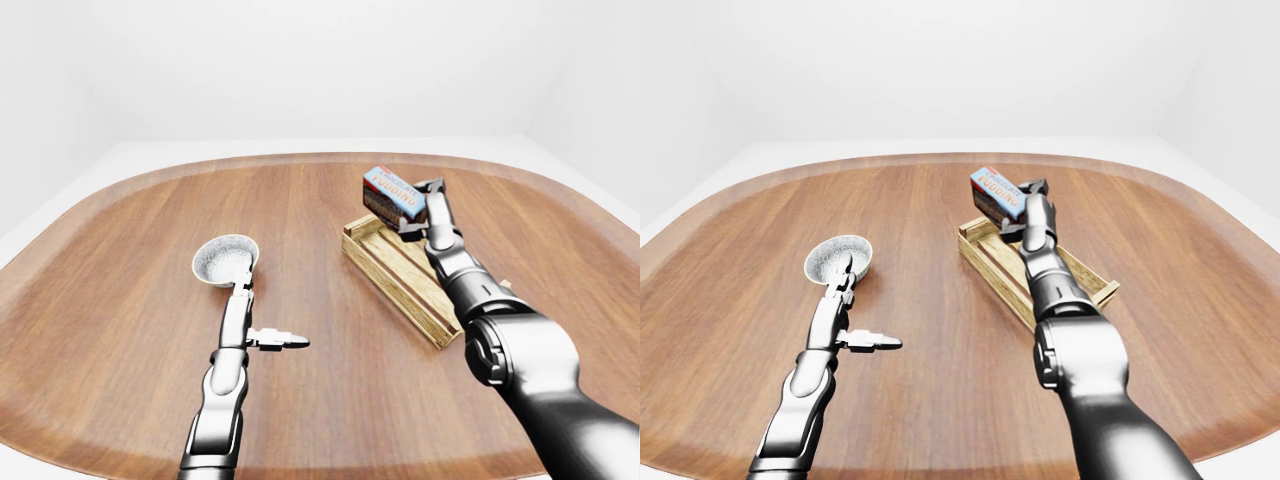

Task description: Pick up the chocolate pudding and put it in the tray.

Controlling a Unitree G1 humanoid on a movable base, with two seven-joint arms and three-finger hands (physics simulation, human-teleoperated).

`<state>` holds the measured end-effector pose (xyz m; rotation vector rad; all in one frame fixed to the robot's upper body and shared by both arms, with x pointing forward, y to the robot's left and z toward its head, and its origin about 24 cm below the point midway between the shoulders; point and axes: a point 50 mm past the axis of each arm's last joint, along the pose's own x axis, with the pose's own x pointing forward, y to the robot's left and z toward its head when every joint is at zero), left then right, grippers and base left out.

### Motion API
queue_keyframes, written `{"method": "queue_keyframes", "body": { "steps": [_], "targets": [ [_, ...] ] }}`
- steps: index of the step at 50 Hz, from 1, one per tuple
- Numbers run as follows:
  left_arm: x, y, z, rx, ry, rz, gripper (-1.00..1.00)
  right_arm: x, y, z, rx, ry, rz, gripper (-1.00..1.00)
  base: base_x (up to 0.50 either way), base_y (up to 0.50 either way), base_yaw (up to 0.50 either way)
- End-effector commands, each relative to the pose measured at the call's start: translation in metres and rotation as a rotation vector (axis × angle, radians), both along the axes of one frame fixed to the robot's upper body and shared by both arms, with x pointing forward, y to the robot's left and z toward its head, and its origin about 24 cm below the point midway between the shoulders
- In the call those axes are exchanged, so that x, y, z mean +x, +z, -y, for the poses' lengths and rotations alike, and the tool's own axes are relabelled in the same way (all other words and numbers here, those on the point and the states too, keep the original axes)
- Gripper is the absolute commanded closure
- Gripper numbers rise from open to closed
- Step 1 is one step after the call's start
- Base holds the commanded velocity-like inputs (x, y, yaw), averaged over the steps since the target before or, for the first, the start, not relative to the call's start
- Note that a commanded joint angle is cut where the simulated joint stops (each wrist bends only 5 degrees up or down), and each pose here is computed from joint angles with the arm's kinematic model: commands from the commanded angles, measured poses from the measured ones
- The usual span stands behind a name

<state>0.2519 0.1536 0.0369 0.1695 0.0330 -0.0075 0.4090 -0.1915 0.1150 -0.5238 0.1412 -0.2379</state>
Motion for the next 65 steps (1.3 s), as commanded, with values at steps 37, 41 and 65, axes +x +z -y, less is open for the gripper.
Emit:
{"method": "queue_keyframes", "body": {
  "steps": [37, 41, 65],
  "targets": [
    [-0.001, 0.001, -0.001, -0.099, -0.024, 0.001, -1.00, -0.017, -0.028, 0.032, 0.025, -0.124, -0.039, 1.00, 0.00, 0.00, 0.00],
    [-0.001, 0.001, -0.001, -0.098, -0.024, 0.001, -1.00, -0.020, -0.034, 0.033, 0.025, -0.132, -0.053, 1.00, 0.00, 0.00, 0.00],
    [-0.001, 0.001, -0.001, -0.098, -0.025, 0.000, -1.00, -0.029, -0.049, 0.040, 0.028, -0.158, -0.090, 1.00, 0.00, 0.00, 0.00]
  ]
}}
